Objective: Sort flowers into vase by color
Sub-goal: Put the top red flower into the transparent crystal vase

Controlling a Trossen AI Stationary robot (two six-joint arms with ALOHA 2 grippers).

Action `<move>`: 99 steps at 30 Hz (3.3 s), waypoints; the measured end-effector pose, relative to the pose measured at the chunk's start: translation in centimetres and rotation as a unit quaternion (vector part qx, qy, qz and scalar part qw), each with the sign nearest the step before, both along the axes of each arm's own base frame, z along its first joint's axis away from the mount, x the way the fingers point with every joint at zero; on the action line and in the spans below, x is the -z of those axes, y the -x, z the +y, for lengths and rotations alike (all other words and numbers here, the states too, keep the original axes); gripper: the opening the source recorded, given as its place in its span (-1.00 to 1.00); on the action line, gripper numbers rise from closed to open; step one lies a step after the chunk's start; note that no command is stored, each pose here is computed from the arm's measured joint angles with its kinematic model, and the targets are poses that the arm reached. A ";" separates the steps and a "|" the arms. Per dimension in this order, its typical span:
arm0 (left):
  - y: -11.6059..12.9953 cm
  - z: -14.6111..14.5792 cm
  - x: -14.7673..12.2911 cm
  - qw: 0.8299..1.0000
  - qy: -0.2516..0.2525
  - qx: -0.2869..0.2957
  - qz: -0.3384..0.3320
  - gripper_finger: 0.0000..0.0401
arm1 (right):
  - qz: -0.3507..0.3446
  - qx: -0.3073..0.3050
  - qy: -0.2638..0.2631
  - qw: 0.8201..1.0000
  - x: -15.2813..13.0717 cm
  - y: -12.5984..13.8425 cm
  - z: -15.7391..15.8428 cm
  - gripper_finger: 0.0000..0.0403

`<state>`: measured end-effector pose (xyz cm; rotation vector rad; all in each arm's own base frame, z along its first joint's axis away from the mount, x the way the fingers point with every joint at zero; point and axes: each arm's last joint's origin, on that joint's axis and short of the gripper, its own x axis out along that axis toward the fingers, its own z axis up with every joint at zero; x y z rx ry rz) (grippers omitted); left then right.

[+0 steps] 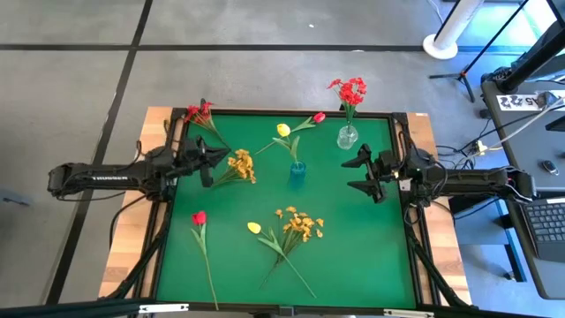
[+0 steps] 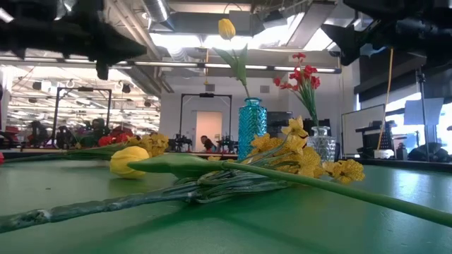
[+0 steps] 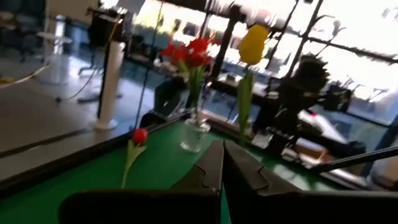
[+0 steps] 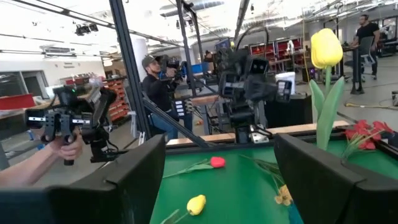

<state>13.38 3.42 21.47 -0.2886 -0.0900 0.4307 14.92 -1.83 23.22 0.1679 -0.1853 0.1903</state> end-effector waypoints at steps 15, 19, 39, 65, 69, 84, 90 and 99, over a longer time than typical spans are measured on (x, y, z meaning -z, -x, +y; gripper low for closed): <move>-8.5 6.6 -4.0 0.948 0.041 -0.094 0.300 -0.68 | -0.021 -0.010 0.038 0.999 -2.3 -0.8 0.0 0.48; -10.4 9.0 -3.7 0.929 0.052 -0.087 0.356 -0.47 | -0.006 -0.009 0.040 0.999 -2.0 -0.8 -0.1 0.48; -14.4 18.0 5.4 0.883 0.144 -0.044 0.444 -0.23 | -0.001 -0.001 0.039 0.999 -1.9 -0.9 -0.1 0.48; -17.5 15.9 10.3 0.867 0.147 -0.036 0.476 -0.41 | 0.004 0.022 0.019 1.000 -1.9 -0.9 -0.3 0.48; -17.4 15.9 10.4 0.863 0.161 -0.055 0.477 -0.72 | 0.004 0.022 0.019 1.000 -1.9 -0.9 -0.3 0.48; -17.0 16.0 2.4 0.872 0.140 -0.133 0.450 -0.99 | 0.014 0.020 0.017 1.000 -1.7 -0.9 -0.3 0.48; -14.8 14.8 -4.3 0.907 0.109 -0.166 0.373 -1.00 | 0.014 0.017 0.018 1.000 -1.7 -0.9 -0.2 0.48; -9.8 10.6 -13.7 0.955 0.053 -0.196 0.216 -1.00 | 0.015 0.004 0.003 1.000 -1.7 -0.9 -0.2 0.48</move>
